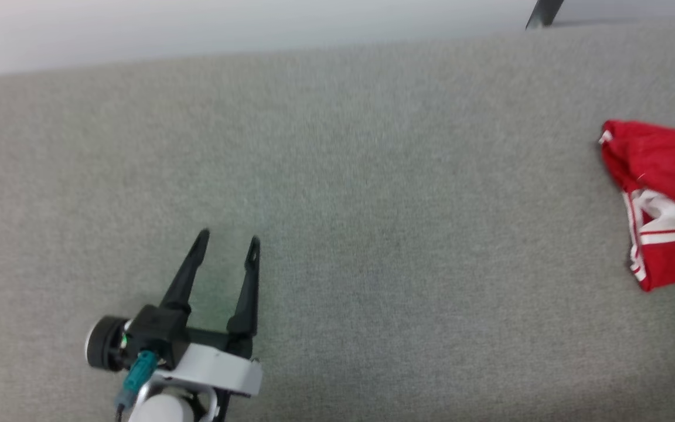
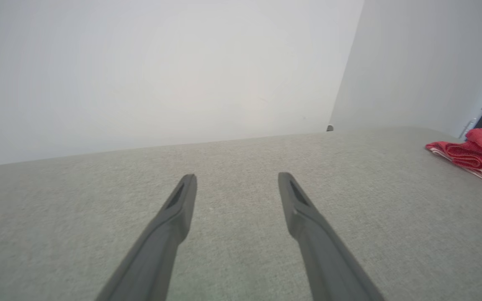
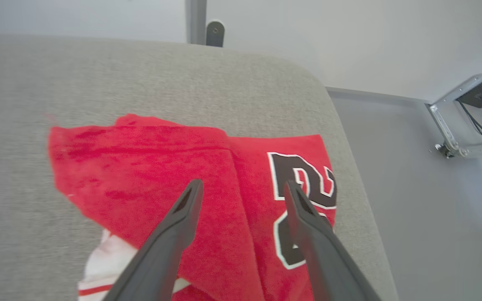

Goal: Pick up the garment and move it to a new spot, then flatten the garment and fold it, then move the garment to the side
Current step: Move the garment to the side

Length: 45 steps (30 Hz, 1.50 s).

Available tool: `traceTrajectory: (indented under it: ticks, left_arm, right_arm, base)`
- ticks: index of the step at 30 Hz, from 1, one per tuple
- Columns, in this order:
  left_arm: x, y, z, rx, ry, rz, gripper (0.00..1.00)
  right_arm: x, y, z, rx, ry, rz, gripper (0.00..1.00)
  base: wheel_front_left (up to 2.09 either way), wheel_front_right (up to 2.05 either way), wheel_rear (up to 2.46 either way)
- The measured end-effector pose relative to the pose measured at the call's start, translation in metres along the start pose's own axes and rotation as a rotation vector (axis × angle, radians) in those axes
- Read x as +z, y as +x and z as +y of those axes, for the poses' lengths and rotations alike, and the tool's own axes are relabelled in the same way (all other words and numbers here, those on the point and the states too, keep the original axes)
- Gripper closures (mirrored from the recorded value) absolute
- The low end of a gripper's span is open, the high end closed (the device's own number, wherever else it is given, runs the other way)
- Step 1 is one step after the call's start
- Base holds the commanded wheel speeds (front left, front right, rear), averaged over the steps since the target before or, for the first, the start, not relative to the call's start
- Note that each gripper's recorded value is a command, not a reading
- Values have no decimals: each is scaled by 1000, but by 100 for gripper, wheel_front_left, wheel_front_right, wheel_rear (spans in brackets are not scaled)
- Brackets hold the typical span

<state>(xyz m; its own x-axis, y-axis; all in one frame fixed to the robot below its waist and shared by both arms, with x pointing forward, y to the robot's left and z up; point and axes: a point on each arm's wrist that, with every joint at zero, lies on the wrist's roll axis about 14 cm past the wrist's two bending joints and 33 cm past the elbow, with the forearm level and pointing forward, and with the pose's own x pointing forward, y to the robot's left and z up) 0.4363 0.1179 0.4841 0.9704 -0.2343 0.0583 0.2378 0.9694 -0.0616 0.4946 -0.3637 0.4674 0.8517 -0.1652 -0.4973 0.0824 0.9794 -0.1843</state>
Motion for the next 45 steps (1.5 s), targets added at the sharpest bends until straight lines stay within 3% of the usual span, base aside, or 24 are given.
traceTrajectory:
  ticks: [7,14,19,29,36,45]
  left_arm:
    - [22,-16,17,57,23,-35,0]
    - [37,-37,37,123,47,-55,0]
    - [41,-53,34,118,40,-64,0]
    - [29,-83,25,105,39,-27,0]
    - [22,-127,34,194,64,9,0]
    - [28,-142,33,216,86,3,0]
  right_arm:
    - [18,-32,75,185,68,-170,0]
    - [25,-75,117,289,187,-317,0]
    - [18,-102,124,306,273,-375,0]
    - [-8,-140,112,274,331,-418,0]
    - [-37,-170,111,255,353,-377,0]
    - [-30,-190,129,285,364,-391,0]
  base:
    - [0,0,0]
    - [0,0,0]
    - [0,0,0]
    - [0,0,0]
    - [0,0,0]
    - [0,0,0]
